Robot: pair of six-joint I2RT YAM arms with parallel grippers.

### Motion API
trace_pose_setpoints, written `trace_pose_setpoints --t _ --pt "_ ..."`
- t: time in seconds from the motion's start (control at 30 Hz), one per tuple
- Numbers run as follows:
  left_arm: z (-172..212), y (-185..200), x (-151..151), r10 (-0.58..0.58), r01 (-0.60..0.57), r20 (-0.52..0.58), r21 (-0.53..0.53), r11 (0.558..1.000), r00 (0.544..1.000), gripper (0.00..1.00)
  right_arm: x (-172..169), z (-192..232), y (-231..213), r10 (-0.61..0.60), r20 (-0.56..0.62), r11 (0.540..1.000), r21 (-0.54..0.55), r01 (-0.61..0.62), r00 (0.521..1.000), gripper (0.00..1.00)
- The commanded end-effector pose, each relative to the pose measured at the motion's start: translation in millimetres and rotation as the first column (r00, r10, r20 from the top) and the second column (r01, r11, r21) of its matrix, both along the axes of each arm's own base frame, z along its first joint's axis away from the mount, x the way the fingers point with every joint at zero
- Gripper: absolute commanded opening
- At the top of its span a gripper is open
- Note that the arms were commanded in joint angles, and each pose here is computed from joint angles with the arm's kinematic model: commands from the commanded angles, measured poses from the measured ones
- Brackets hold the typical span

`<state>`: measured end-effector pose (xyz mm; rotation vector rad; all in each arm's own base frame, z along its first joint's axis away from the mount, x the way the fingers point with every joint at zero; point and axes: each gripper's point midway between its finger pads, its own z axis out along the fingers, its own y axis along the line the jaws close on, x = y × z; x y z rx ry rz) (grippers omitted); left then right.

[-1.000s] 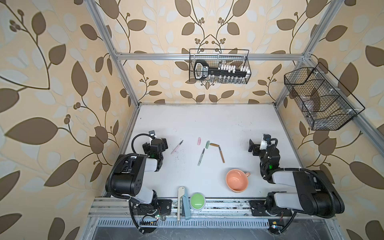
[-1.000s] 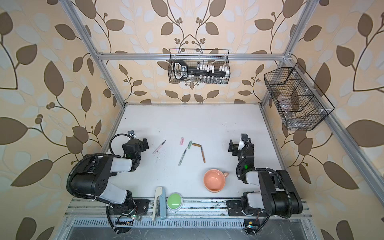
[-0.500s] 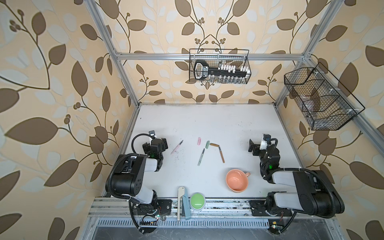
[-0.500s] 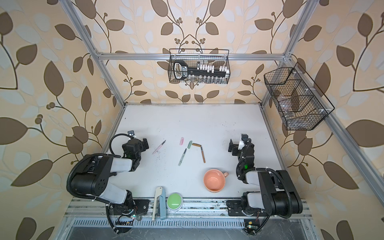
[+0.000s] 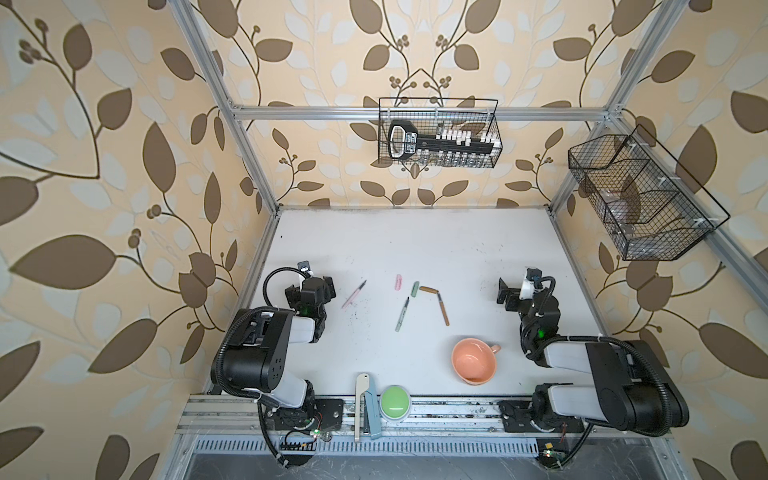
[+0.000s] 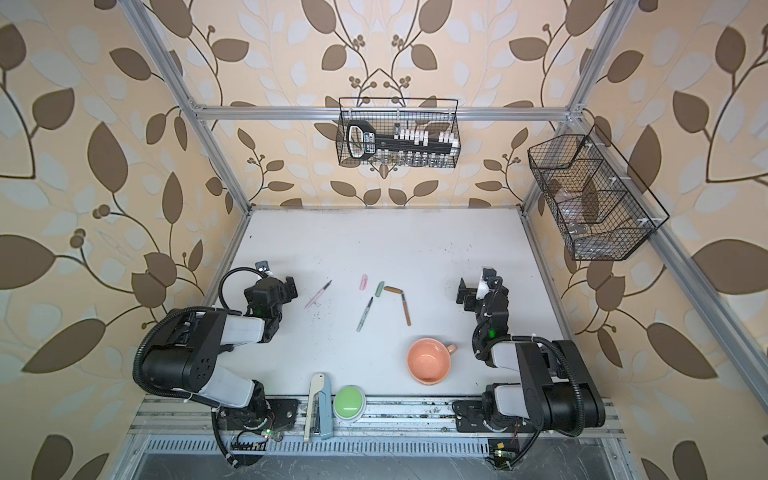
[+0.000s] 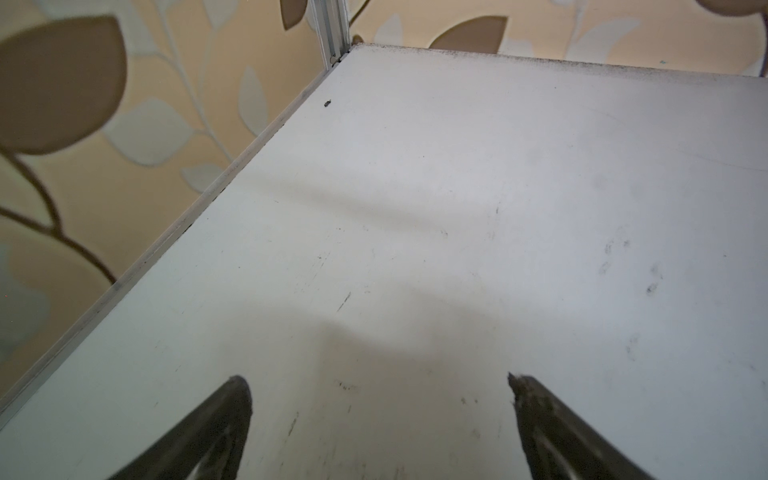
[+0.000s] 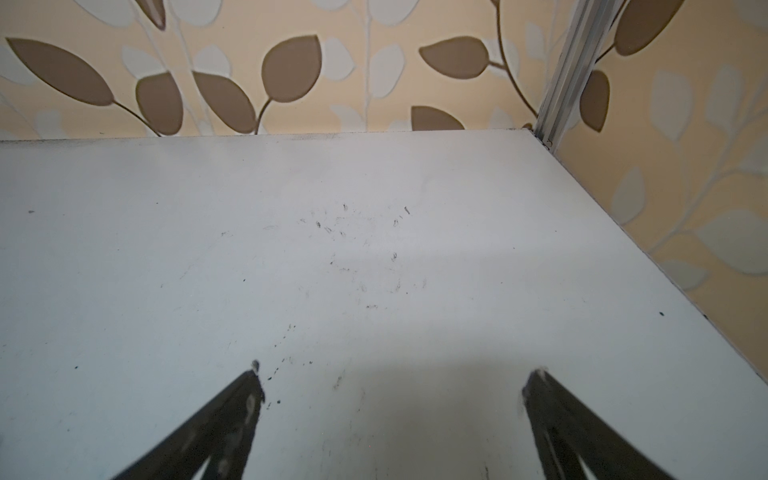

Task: Insert the pens into the pen caps
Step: 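Raise both arms from rest and move grippers toward the pens, then lower the left gripper onto the pink pen and close on it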

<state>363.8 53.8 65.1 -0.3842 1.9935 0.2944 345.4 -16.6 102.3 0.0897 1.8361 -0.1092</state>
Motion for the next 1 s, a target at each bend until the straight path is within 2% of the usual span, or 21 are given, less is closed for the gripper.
trace_pose_setpoints --t 0.0,0.17,0.23,0.33,0.43,0.53,0.63,0.8,0.87,0.93,0.97 --pt "18 4 8 0.016 -0.016 0.059 -0.001 1.0 0.998 0.99 8 17 -1 0.0 0.047 1.0 -0.012 0.0 0.999 1.0" --pt "25 6 7 0.024 -0.025 0.082 0.008 1.0 0.996 0.99 16 36 -4 -0.052 -0.033 0.998 -0.03 0.051 0.998 1.0" --pt "27 -1 10 -0.018 0.018 0.049 0.0 1.0 0.999 0.99 19 53 8 -0.009 -0.031 0.999 -0.032 0.008 0.999 1.0" --pt "60 5 12 0.074 -0.073 -0.011 0.066 0.995 0.997 0.99 20 80 32 0.084 0.027 0.994 0.062 -0.085 0.996 1.0" --pt "90 0 8 0.147 -0.155 -0.089 -0.086 0.984 0.985 0.99 22 99 62 0.184 -0.01 0.978 0.101 -0.182 0.983 0.96" --pt "93 -43 13 -0.032 -0.018 -0.178 -0.272 0.962 0.983 0.99 17 106 98 0.29 -0.077 0.954 0.099 -0.282 0.954 0.94" --pt "79 -80 5 -0.189 0.074 -0.283 -0.372 0.925 0.94 0.99 6 107 131 0.398 -0.126 0.913 0.154 -0.378 0.909 0.91" --pt "51 -108 -15 -0.31 0.111 -0.404 -0.445 0.888 0.861 0.97 -19 92 167 0.522 -0.206 0.847 0.241 -0.475 0.827 0.84" --pt "42 -119 -19 -0.36 0.157 -0.426 -0.44 0.884 0.83 0.93 -27 85 173 0.537 -0.23 0.836 0.27 -0.477 0.812 0.82" --pt "34 -127 -20 -0.371 0.177 -0.468 -0.407 0.896 0.802 0.93 -33 77 176 0.538 -0.251 0.836 0.282 -0.471 0.805 0.82" --pt "26 -133 -22 -0.393 0.193 -0.509 -0.4 0.896 0.766 0.93 -35 73 177 0.535 -0.255 0.837 0.286 -0.466 0.805 0.82"
